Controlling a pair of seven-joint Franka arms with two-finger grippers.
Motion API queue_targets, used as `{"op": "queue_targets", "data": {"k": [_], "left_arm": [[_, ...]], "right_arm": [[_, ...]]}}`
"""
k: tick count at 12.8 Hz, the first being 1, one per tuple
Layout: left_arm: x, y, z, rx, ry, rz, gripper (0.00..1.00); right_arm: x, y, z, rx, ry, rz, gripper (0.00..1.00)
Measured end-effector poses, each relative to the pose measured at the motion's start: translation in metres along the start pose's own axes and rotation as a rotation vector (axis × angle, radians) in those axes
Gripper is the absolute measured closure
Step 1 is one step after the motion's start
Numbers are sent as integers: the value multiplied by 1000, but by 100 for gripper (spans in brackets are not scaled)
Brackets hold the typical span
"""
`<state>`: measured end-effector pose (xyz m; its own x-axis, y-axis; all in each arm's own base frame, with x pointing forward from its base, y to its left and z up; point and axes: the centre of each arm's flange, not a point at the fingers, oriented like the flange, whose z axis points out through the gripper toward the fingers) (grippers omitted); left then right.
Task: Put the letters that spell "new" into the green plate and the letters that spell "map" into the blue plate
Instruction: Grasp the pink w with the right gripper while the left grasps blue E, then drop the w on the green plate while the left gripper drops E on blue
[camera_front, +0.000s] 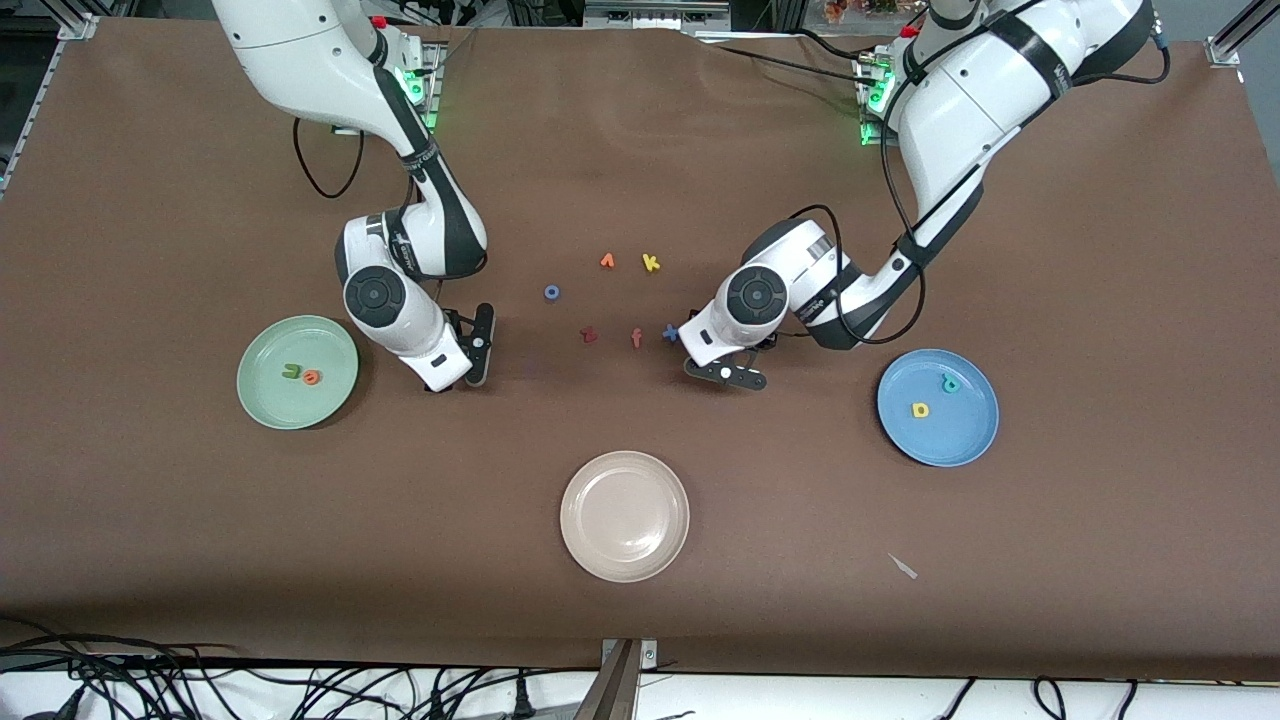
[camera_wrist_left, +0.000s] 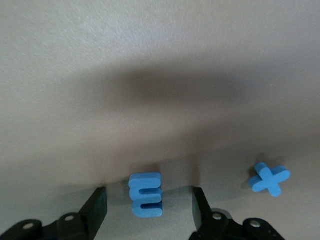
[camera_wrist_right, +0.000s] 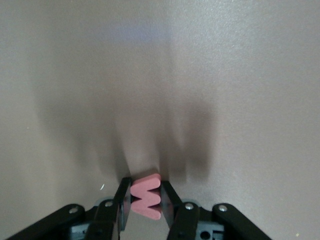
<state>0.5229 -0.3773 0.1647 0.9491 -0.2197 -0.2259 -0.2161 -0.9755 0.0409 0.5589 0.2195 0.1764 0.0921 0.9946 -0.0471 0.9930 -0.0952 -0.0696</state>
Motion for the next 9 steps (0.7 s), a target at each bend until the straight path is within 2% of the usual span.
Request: {"op": "queue_targets", "data": {"k": [3,5,7,9], "left_arm": [[1,2,-5,1,10,3,57],[1,3,-9,0,16,2,72],[4,-2,-9,3,17,-6,72],[9,-15,-19,24,8,-27,72]], "right_arm": [[1,1,-2,-4,2,0,70],[0,5,-7,-6,4,9,70],[-12,16,-21,37,-18,48,70],[-41,35,-46,86,-52,116,70]]}}
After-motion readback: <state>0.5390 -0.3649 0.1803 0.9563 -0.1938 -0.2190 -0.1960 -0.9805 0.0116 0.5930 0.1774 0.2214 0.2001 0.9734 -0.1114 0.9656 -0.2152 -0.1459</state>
